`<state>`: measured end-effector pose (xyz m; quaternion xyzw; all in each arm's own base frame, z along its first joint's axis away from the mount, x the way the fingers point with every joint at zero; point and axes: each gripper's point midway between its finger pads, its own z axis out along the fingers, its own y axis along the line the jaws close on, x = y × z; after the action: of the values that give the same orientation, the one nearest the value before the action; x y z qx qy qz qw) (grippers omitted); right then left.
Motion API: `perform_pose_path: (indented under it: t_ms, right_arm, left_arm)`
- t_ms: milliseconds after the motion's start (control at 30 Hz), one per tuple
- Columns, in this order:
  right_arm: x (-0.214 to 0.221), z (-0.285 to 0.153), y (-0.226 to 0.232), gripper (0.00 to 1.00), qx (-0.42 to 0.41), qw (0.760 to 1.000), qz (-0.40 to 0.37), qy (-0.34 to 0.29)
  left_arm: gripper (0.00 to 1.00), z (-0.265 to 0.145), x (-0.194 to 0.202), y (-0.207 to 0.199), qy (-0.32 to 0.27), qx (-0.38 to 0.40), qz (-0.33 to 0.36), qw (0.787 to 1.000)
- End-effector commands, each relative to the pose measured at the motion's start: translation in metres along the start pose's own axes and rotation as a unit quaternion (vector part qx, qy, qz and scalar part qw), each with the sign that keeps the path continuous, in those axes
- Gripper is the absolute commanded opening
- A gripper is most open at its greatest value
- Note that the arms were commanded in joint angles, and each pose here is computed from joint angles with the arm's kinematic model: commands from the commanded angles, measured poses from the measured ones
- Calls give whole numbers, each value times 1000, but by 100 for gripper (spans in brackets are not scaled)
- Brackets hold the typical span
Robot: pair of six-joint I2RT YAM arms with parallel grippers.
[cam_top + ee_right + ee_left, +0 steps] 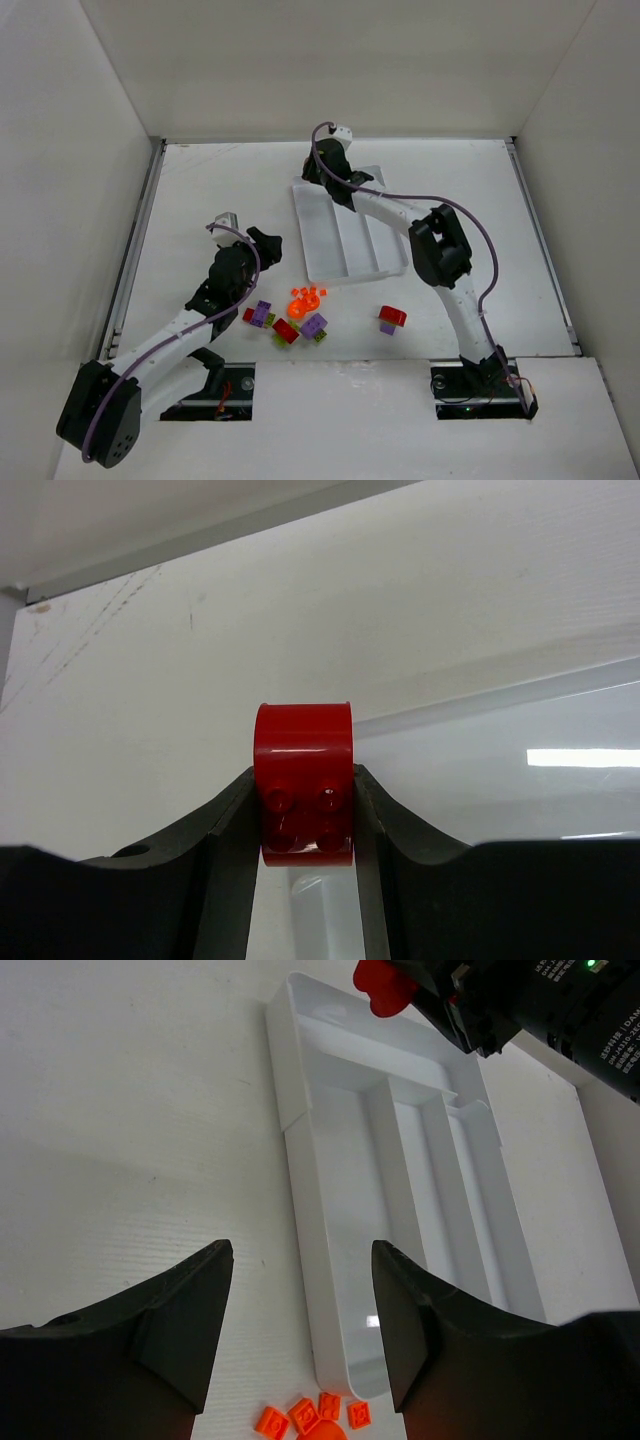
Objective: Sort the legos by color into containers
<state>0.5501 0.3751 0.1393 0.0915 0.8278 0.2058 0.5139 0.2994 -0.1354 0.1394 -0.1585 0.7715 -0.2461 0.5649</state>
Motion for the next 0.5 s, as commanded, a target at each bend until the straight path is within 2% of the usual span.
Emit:
perform_pose_path:
  t_ms: [0,267,467]
  right_arm:
    - [-22,-1,9,31,10,999,28,-33]
    - [6,6,-1,34,25,999,38,-7]
    - [19,7,-1,42,30,999,43,6]
  left_arm:
    - [55,1,-7,-9,-14,18,-9,1000]
    - [55,1,-6,-9,-13,18,-13,1000]
    - [55,1,-7,-8,-15,17,-14,1000]
